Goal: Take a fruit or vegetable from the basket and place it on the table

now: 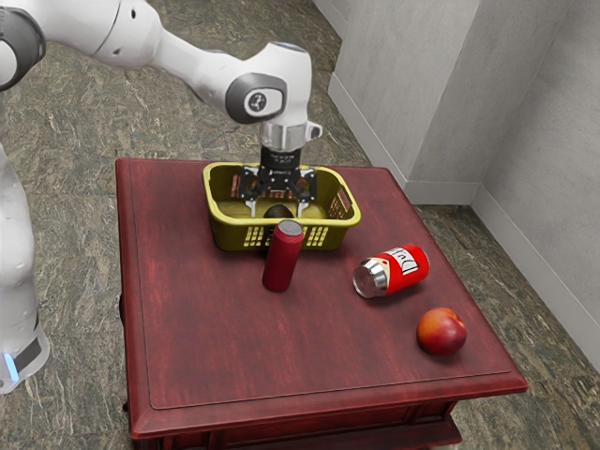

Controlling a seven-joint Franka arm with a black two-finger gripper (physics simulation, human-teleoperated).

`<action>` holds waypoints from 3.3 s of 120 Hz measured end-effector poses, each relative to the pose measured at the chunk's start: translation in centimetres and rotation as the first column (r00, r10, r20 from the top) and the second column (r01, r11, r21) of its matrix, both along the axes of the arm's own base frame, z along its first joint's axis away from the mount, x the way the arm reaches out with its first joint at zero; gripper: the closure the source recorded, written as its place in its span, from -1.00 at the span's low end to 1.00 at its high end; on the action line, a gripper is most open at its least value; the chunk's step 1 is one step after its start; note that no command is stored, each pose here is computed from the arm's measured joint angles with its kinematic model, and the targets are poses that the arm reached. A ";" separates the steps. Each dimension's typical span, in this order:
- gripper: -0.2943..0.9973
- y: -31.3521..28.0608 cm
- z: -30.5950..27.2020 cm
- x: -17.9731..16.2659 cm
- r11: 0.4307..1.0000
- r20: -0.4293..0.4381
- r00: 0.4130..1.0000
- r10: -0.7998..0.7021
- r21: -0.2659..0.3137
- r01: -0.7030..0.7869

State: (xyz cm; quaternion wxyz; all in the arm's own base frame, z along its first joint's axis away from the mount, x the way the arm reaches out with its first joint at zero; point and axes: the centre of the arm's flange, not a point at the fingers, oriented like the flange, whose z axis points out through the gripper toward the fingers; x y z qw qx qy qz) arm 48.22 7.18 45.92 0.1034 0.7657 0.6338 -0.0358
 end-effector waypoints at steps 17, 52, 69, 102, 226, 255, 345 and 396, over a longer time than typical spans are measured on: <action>-0.54 0.1 -0.1 0.1 1.000 0.007 1.000 0.004 -0.002 -0.004; -0.54 0.9 -0.6 0.5 1.000 0.015 1.000 0.014 0.004 -0.014; -0.54 1.2 -1.3 0.9 1.000 0.013 1.000 0.018 0.006 -0.018; -0.54 1.4 -1.9 1.4 1.000 0.015 1.000 0.019 0.009 -0.019; -0.18 2.1 -4.2 2.3 0.998 0.011 0.998 0.056 -0.018 -0.055; 0.07 2.1 -3.9 2.2 0.998 0.016 0.998 0.065 -0.021 -0.064; 0.08 -3.5 10.6 -1.2 0.997 0.280 0.959 -0.049 0.077 0.029; 0.01 -18.1 12.6 0.1 0.973 0.302 0.925 -0.228 0.110 0.204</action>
